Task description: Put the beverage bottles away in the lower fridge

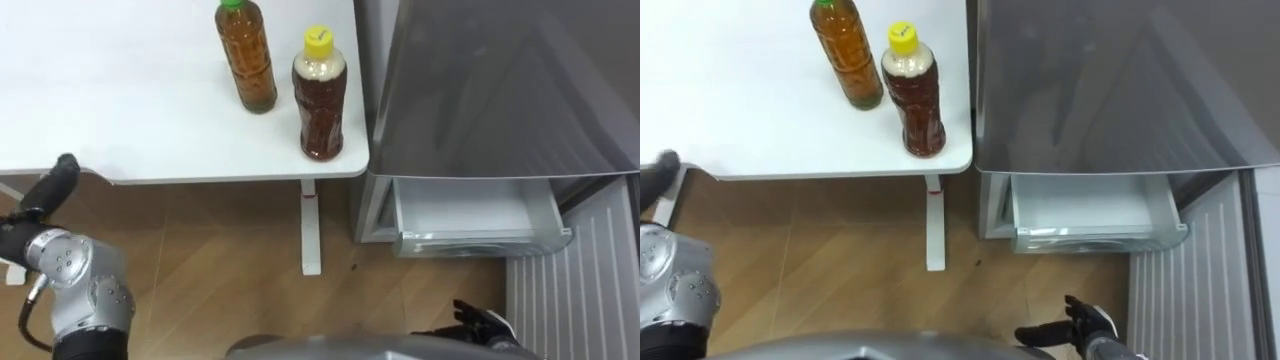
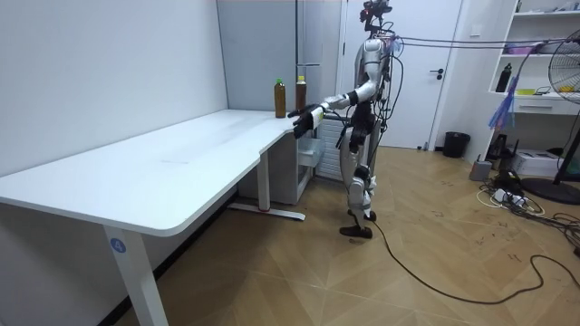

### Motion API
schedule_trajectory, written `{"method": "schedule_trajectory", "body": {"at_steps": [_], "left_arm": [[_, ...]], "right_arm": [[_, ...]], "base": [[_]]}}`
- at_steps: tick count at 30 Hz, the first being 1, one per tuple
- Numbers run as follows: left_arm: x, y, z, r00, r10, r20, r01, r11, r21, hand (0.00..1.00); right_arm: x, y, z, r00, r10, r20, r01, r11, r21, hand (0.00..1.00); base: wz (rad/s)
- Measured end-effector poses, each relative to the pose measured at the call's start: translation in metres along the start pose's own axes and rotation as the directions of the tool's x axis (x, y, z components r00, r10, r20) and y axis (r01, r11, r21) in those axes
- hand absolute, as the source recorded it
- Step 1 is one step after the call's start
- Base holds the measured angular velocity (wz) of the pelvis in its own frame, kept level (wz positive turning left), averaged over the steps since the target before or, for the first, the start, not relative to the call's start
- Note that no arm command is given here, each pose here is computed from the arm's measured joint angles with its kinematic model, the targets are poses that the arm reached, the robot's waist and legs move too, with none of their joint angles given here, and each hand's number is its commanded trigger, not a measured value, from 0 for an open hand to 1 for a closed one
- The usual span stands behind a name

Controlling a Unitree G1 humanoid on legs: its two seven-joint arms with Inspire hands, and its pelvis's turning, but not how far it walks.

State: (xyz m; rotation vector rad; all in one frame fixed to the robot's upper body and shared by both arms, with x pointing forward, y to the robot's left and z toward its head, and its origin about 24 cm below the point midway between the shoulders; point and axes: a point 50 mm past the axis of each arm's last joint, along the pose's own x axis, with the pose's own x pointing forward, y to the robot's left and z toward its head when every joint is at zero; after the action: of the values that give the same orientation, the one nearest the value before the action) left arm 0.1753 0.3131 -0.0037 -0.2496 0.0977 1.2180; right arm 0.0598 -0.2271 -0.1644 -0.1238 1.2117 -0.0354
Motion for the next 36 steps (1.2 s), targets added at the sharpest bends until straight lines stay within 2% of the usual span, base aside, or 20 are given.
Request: {"method": "schedule_trajectory", "body": {"at_steps": [4,9,12,14,18,24,26,30,32,36], "left_arm": [[-0.005,-0.012,0.027,0.988,-0.043,0.148,0.045,0.999,-0.009,0.00],[-0.017,-0.025,0.063,0.940,-0.105,0.324,0.125,0.991,-0.039,0.00],[-0.027,-0.032,0.088,0.892,-0.157,0.424,0.208,0.975,-0.078,0.00],[-0.036,-0.038,0.103,0.848,-0.223,0.482,0.302,0.949,-0.092,0.00],[-0.047,-0.046,0.115,0.781,-0.330,0.530,0.424,0.903,-0.063,0.00],[-0.070,-0.068,0.117,0.634,-0.573,0.520,0.643,0.764,0.057,0.00],[-0.077,-0.077,0.121,0.547,-0.653,0.524,0.718,0.687,0.107,0.00],[-0.090,-0.087,0.125,0.432,-0.729,0.531,0.800,0.581,0.147,0.00],[-0.097,-0.095,0.125,0.367,-0.773,0.518,0.850,0.505,0.151,0.00],[-0.106,-0.102,0.118,0.283,-0.837,0.469,0.897,0.404,0.178,0.00]], "right_arm": [[-0.002,0.000,-0.004,1.000,-0.004,0.009,0.003,1.000,0.013,0.00],[-0.003,-0.003,-0.007,1.000,-0.012,0.015,0.011,0.999,0.039,0.00],[-0.004,-0.003,-0.009,1.000,0.000,0.018,-0.002,0.998,0.065,0.00],[-0.004,-0.005,-0.011,1.000,0.002,0.011,-0.003,0.996,0.088,0.00],[-0.004,-0.004,-0.012,1.000,0.025,0.010,-0.026,0.996,0.091,0.00],[-0.001,-0.005,-0.005,0.999,0.040,0.011,-0.041,0.993,0.112,0.00],[0.000,-0.007,-0.001,0.998,0.055,0.016,-0.056,0.993,0.104,0.00],[-0.001,-0.009,0.000,0.998,0.058,0.024,-0.060,0.993,0.099,0.00],[-0.001,-0.010,0.000,0.998,0.055,0.025,-0.057,0.992,0.109,0.00],[-0.001,-0.009,-0.001,0.998,0.055,0.022,-0.057,0.992,0.109,0.00]], "base": [[0.04],[0.06],[0.10],[0.00],[0.01],[0.04],[0.00],[-0.03],[0.00],[-0.11]]}}
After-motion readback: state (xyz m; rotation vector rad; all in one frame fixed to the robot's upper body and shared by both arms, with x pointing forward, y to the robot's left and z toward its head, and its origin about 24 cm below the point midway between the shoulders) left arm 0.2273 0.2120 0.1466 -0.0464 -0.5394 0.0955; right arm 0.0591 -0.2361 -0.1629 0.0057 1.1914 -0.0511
